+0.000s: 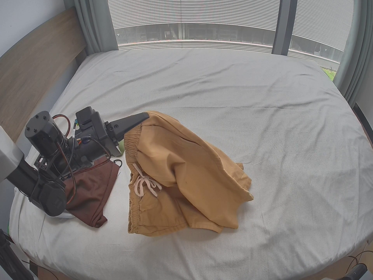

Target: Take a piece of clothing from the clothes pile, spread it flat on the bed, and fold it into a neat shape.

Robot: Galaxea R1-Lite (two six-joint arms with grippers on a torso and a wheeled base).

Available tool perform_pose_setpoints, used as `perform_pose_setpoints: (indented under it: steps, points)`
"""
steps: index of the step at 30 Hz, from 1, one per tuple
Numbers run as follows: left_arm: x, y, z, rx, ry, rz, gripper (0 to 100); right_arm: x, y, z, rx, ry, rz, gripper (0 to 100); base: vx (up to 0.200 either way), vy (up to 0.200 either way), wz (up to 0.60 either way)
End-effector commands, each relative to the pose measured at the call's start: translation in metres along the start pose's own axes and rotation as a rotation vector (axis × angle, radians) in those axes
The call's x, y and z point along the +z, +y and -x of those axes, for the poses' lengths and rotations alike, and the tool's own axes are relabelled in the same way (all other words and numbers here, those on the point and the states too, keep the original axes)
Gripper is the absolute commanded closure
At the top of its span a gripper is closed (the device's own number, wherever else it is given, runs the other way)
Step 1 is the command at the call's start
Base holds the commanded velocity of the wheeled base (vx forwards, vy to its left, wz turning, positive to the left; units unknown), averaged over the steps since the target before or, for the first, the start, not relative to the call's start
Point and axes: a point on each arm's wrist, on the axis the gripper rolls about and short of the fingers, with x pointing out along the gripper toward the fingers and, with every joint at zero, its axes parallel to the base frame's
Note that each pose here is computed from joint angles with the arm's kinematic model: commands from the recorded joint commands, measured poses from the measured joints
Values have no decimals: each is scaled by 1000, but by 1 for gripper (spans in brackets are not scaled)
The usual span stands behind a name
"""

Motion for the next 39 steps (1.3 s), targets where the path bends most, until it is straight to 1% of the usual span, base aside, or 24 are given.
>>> perform_pose_setpoints:
  steps: [1, 2, 4, 5, 9, 10, 11, 13, 16, 19, 22, 24, 27, 28, 32, 33, 34, 39]
  points:
    - [2, -1, 0, -3, -7, -27, 100, 33, 15, -99, 302, 278, -265, 0, 0, 0, 0]
    - [2, -1, 0, -2, -6, -26, 100, 36, 17, -119, 330, 280, -266, 0, 0, 0, 0]
    - [1, 0, 1, 2, -8, -24, 100, 32, 19, -135, 343, 280, -266, 0, 0, 0, 0]
    - [1, 0, 1, 2, -8, -24, 100, 31, 19, -137, 342, 282, -266, 0, 0, 0, 0]
    - [1, 3, 0, 9, -10, -19, 100, -5, 18, -158, 344, 359, -283, 0, 0, 0, 0]
    - [1, 2, 1, 8, -10, -20, 100, -8, 18, -162, 345, 366, -286, 0, 0, 0, 0]
    - [1, 1, 1, 7, -11, -23, 100, -19, 16, -174, 346, 382, -291, 0, 0, 0, 0]
    - [1, 1, 1, 6, -11, -24, 100, -28, 14, -184, 337, 376, -291, 0, 0, 0, 0]
    - [1, 2, 1, 10, -12, -21, 100, -35, 13, -190, 340, 368, -289, 0, 0, 0, 0]
    - [6, 5, 5, 21, -28, -34, 100, -52, 12, -198, 326, 421, -297, 0, 0, 0, 0]
    - [7, 6, 5, 22, -31, -35, 100, -62, 10, -204, 309, 460, -306, 0, 0, 0, 0]
    - [7, 7, 5, 25, -30, -34, 100, -68, 6, -207, 288, 480, -310, 0, 0, 0, 0]
    - [8, 7, 6, 26, -34, -35, 100, -72, 6, -210, 291, 482, -311, 0, 0, 0, 0]
    - [8, 7, 6, 27, -33, -35, 100, -81, 5, -212, 293, 497, -315, 0, 0, 0, 0]
    - [10, 11, 9, 39, -39, -32, 100, -99, 1, -224, 275, 521, -323, 0, 0, 0, 0]
    - [10, 11, 9, 39, -39, -32, 100, -99, 1, -224, 275, 521, -323, 0, 0, 0, 0]
    - [11, 13, 9, 44, -42, -39, 100, -112, -2, -228, 266, 536, -326, 0, 0, 0, 0]
    - [10, 19, 8, 54, -38, -52, 100, -139, -4, -237, 299, 560, -340, 0, 0, 0, 0]
